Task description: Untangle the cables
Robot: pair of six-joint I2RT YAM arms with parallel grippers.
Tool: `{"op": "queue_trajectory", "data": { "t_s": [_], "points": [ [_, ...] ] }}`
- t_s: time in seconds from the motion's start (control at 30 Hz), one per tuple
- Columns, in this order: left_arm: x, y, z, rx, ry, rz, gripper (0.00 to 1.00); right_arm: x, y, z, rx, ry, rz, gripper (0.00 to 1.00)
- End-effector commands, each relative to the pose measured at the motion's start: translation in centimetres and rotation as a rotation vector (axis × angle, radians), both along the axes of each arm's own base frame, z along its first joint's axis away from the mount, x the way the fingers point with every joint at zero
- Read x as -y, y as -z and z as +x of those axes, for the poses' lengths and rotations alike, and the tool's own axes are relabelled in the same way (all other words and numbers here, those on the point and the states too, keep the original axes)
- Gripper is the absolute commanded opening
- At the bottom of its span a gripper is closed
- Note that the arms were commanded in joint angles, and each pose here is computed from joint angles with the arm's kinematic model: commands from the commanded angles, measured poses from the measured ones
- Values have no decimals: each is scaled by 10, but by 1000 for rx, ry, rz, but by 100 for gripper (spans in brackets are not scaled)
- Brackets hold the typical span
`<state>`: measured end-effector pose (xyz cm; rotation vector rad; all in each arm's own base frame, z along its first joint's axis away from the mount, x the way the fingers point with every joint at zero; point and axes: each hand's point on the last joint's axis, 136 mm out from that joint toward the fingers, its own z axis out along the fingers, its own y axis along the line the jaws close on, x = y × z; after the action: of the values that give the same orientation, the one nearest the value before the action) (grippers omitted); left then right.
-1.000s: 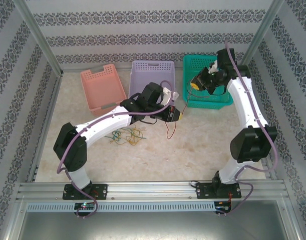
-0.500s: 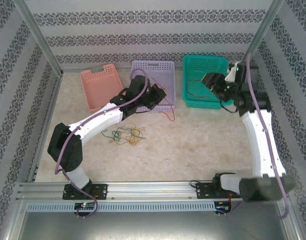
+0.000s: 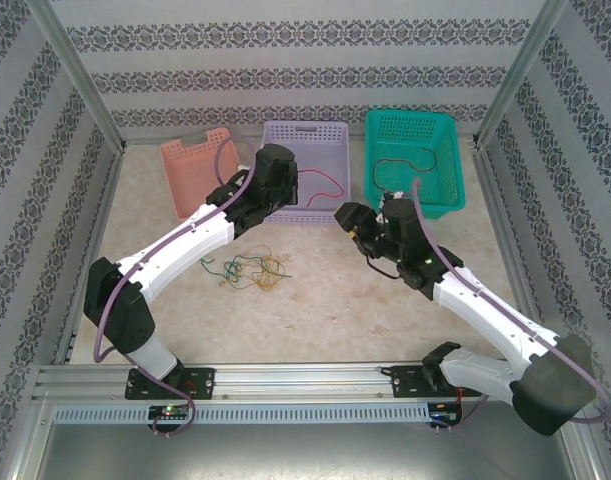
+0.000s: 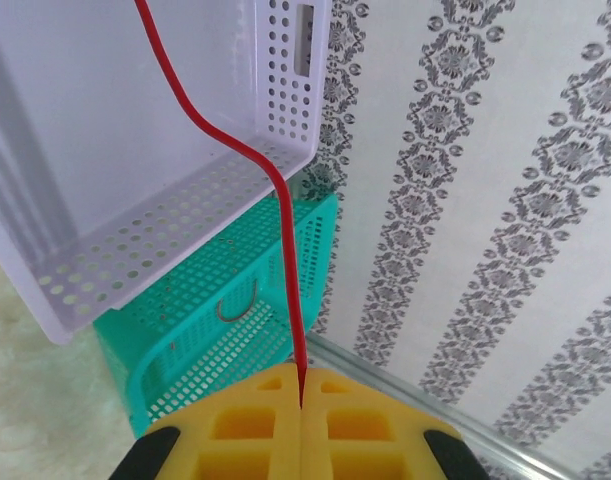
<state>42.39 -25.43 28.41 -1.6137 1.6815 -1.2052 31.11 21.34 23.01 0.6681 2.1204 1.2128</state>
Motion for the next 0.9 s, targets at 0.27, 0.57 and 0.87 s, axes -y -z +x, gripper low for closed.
{"op": "queue_trajectory", "data": {
  "t_s": [0.27, 0.57, 0.87],
  "points": [
    [-11, 10, -11, -101, -130, -65, 0, -36, -60, 48, 179, 63, 179, 63],
    [-12, 10, -13, -101, -130, -67, 0, -49, -38, 56, 122, 39, 152, 46],
    [-12, 8, -14, -104, -123, -69, 0, -44, -15, 58, 76, 47, 106, 32]
  ]
}}
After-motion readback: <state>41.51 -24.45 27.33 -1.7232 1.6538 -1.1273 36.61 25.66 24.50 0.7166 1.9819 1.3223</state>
